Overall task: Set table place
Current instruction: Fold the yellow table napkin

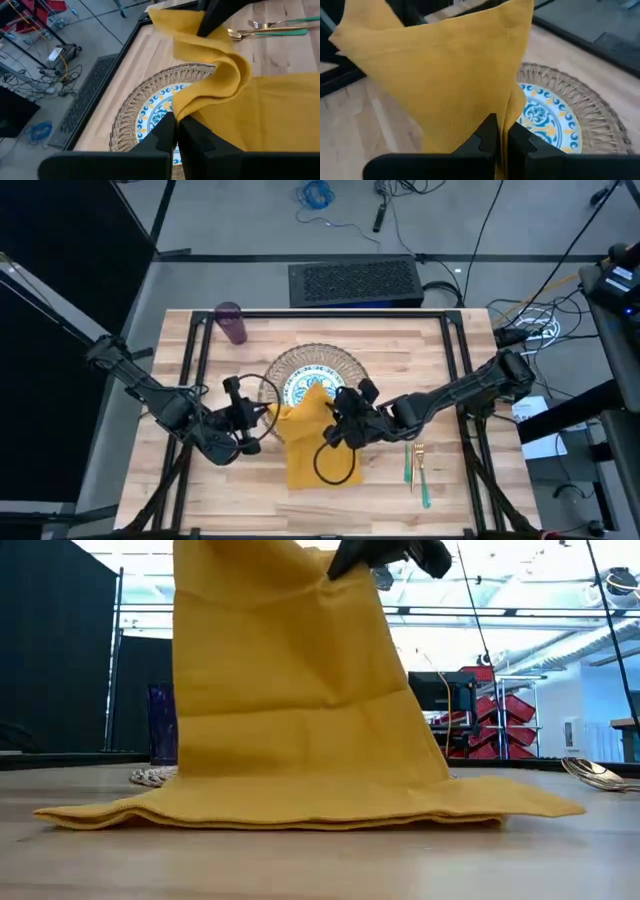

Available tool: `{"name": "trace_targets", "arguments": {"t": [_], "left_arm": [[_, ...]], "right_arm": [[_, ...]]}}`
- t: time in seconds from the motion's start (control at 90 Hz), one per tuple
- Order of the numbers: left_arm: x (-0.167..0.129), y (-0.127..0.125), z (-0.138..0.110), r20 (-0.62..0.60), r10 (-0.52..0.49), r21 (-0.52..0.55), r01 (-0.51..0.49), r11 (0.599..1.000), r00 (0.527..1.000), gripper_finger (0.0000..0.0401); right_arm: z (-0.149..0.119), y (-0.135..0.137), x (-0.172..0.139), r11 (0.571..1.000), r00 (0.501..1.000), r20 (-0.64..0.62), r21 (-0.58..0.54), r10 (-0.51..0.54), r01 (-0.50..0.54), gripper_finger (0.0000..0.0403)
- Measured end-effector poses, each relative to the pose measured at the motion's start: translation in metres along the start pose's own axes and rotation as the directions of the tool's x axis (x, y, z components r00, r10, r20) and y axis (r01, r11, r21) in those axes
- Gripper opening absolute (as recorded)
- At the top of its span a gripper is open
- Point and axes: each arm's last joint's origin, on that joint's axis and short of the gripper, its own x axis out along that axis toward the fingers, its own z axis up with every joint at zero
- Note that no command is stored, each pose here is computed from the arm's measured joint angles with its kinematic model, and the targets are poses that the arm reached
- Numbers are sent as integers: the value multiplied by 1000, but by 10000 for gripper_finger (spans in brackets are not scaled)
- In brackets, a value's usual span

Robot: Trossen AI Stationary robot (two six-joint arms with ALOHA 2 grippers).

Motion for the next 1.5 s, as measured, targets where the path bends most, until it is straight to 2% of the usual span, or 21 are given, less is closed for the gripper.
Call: {"name": "trace_targets", "arguments": {"t": [0.178,0.567,0.689,0.844,0.989,1.122,1.322,1.5], "left_arm": [[-2,-1,4,32,-23,-41,24,999,999,0],[-19,-13,16,129,-130,-114,145,983,983,0],[-25,-17,24,151,-155,-168,180,969,976,0],[-20,-39,19,114,-195,-213,216,953,974,0],[-10,-70,8,50,-227,-217,232,948,973,0],[-5,-88,0,24,-231,-216,231,949,973,0],[-5,-97,0,46,-243,-247,247,937,969,0],[-15,-96,13,82,-266,-267,279,923,960,0]], "right_arm": [[-3,6,-17,1000,999,37,22,10,-11,0],[-23,22,-41,989,990,-56,71,132,-128,0],[-29,26,-48,981,980,-92,98,177,-168,0],[-38,33,-61,970,970,-110,133,217,-202,0],[-49,40,-73,956,956,-140,178,259,-233,0],[-64,47,-80,945,938,-189,212,289,-249,0],[-88,57,-78,943,920,-267,248,287,-222,0],[-102,62,-69,946,913,-304,256,272,-196,0]]}}
